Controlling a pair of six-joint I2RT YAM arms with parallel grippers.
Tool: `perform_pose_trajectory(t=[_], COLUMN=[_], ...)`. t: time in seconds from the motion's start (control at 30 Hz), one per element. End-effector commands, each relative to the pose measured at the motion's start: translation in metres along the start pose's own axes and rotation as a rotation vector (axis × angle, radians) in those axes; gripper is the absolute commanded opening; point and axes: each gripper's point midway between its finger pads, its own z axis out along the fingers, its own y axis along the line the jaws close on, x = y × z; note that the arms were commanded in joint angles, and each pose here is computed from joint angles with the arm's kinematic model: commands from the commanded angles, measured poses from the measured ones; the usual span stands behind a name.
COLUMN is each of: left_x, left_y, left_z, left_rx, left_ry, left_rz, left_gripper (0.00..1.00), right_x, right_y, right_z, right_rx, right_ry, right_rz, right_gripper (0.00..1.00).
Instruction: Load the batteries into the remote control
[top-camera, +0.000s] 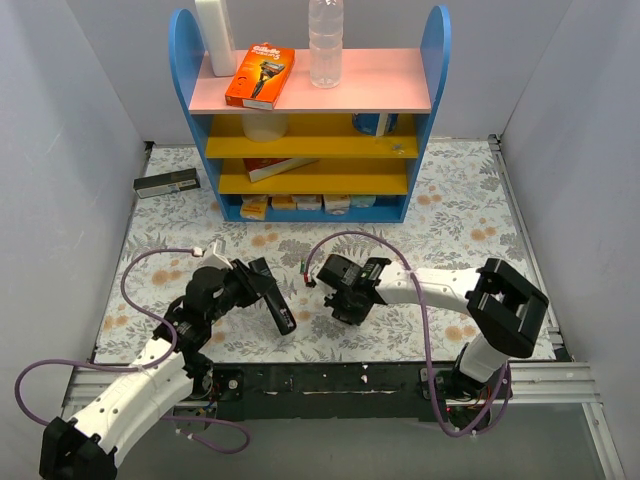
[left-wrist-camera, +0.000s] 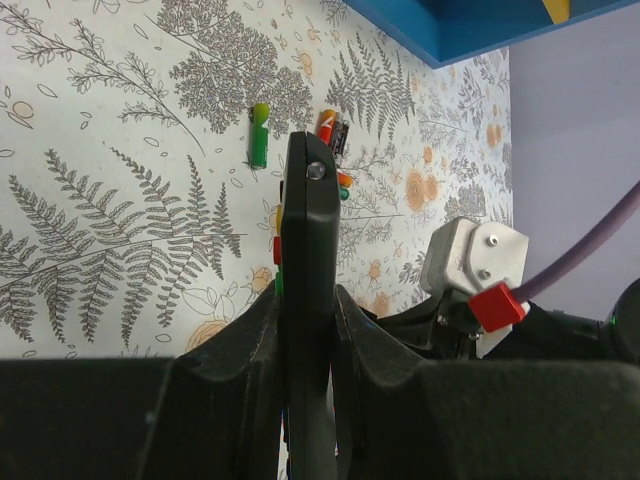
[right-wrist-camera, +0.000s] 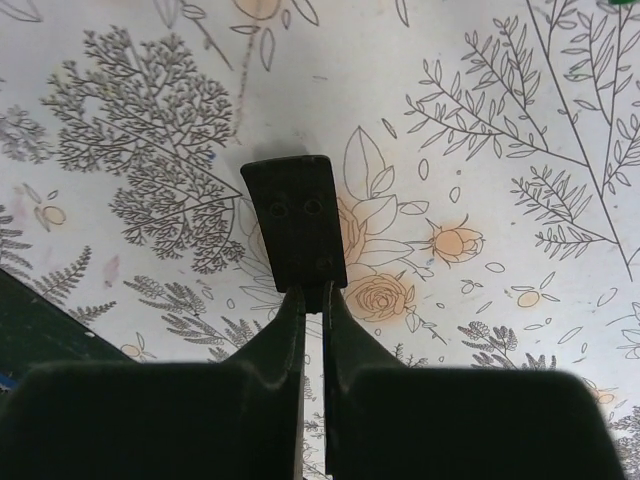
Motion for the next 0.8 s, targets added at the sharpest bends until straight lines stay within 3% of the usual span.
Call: perform_pose_trajectory(t=[0.0,0.03,0.07,0.2,0.5,0.77], left_x=[-0.002,-0.001,-0.001,0.001,0.008,0.016], left_y=[-0.019,-0.018,-0.016,-0.011,-0.007,-0.009], left_z=[0.002,0.003,0.004,0.005,0.006,0.007], left_rx=[0.099,0.096,0.090,0.080,0.077,0.101], left_ry=[-0.002,-0.001,0.001,0.000,0.023,0.064], left_rz=[0.002,0.003,0.006,0.002,0.002,0.024], left_gripper=[0.00,0.00,0.00,0.00,0.00,0.00], right_x=[-0.011,-0.013,-0.018,-0.038,-0.039,-0.059], right_y=[-0.005,-0.005,-0.006,-0.007,-0.014,-0.007], right_z=[-0.003,-0.006,-0.008,-0.025,-0.025,-0.019], right_rx=[0.005,0.009,0.011,0.012,-0.084,-0.211], right_ry=[-0.011,-0.024,-0.041,-0.125,-0.132,-0.240], right_rz=[0.068,0.075,0.077,0.068,0.129,0.098], right_gripper=[0.15,0.21,0.34,0.53,0.52,0.53])
